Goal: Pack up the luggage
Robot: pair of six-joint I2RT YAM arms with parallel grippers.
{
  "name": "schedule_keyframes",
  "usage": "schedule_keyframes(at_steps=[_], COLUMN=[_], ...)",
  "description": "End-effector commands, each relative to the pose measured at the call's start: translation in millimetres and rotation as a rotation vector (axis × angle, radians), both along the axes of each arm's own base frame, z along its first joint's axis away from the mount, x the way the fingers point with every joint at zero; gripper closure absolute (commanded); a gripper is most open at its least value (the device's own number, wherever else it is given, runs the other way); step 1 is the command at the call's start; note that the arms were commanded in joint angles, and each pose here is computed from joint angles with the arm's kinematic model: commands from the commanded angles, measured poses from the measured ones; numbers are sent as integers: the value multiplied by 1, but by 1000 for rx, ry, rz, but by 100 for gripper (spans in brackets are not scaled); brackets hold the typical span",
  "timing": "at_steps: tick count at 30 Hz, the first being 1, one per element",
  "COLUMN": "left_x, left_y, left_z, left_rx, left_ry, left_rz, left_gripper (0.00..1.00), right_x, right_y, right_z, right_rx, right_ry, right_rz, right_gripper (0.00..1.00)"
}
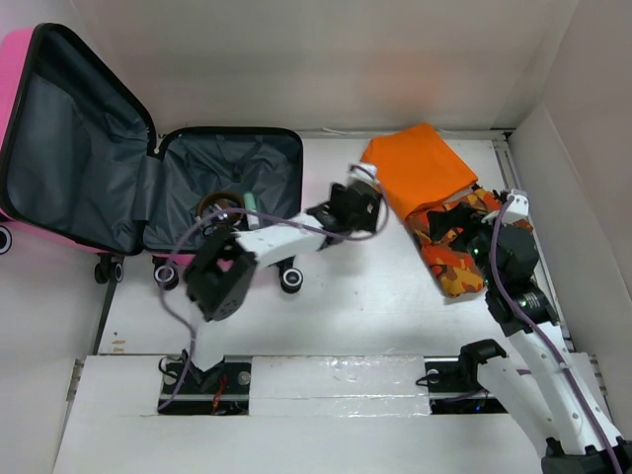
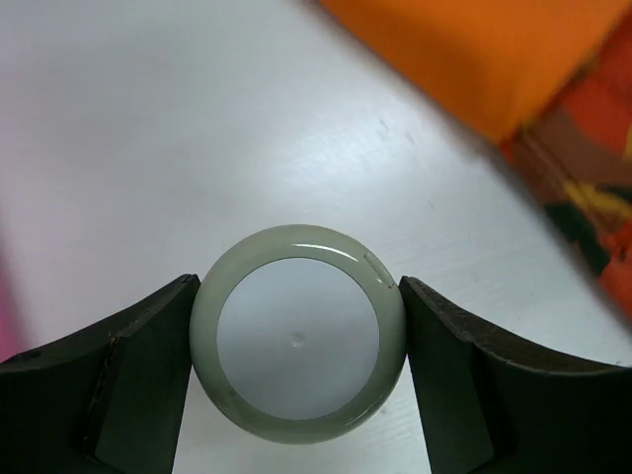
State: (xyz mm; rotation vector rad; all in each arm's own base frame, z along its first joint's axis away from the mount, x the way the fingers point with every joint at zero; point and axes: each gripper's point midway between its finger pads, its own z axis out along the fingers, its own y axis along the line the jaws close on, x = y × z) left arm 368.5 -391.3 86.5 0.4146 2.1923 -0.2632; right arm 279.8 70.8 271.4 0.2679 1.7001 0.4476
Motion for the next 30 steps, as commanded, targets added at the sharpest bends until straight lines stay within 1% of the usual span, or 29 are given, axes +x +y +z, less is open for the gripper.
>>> schedule_keyframes(at_steps=[1, 2, 3, 4, 5, 6, 7, 8, 10, 11, 12, 13, 14, 15, 16, 18, 19, 21, 22, 23, 24, 25, 28, 29, 30], left_x=[52, 56, 60, 76, 75, 79, 88, 95, 104, 113, 127, 135, 144, 151, 160, 168, 175, 180, 180, 186, 188, 188, 186, 186, 185], left_y=[84, 112, 137, 179, 202, 221, 250, 261, 277, 288, 284, 281, 278, 277, 266, 257, 252, 250, 252, 251, 252, 254, 259, 259, 260], left_z=[142, 130, 139, 132, 111, 103, 96, 96, 69, 63, 74, 72, 52, 53, 64, 61, 72, 61, 54, 60, 56, 45, 40, 49, 45], left_rx=[-291, -286, -321, -362, -362, -385, -423, -472, -468, -466, -460, -442, -401, -401, -401, -392, -405, -387, -362, -365, -351, -320, -302, -312, -311], left_ry=[-211, -197, -209, -188, -153, -141, -125, -132, -90, -82, -92, -77, -43, -43, -64, -64, -88, -64, -46, -51, -44, -30, -31, -43, -42], left_rz=[307, 377, 449, 567, 620, 669, 711, 728, 761, 782, 773, 760, 760, 760, 720, 702, 695, 700, 716, 715, 726, 735, 754, 752, 752], left_gripper=[43, 41, 39, 37, 35, 35, 35, 33, 32, 32, 32, 32, 32, 32, 32, 31, 31, 27, 21, 16, 12, 10, 8, 6, 1], right_x=[1, 2, 1, 1, 3, 3, 4, 3, 5, 5, 6, 8, 7, 7, 7, 7, 8, 9, 10, 10, 12, 12, 12, 13, 13], right_y=[12, 14, 19, 19, 19, 23, 28, 30, 35, 36, 39, 38, 42, 42, 45, 45, 49, 51, 53, 53, 50, 52, 52, 51, 49], right_z=[9, 10, 12, 8, 5, 7, 7, 7, 3, 5, 3, 0, 0, 0, -3, -7, -7, -11, -14, -14, -14, -17, -17, -17, -17], right_rx=[8, 10, 13, 11, 9, 12, 4, 5, 4, 5, 3, 0, 0, 0, -10, -15, -14, -19, -24, -24, -26, -30, -30, -31, -32], right_ry=[-59, -62, -70, -62, -51, -61, -63, -63, -51, -60, -51, -42, -42, -42, -35, -33, -35, -22, -10, -10, -11, -2, -2, -3, -3], right_rz=[53, 65, 87, 87, 87, 98, 121, 132, 151, 151, 160, 151, 163, 163, 176, 161, 174, 174, 173, 173, 156, 158, 158, 149, 139], right_gripper=[2, 2, 2, 2, 2, 2, 2, 3, 3, 3, 3, 3, 3, 3, 3, 3, 3, 3, 3, 3, 3, 3, 3, 3, 3])
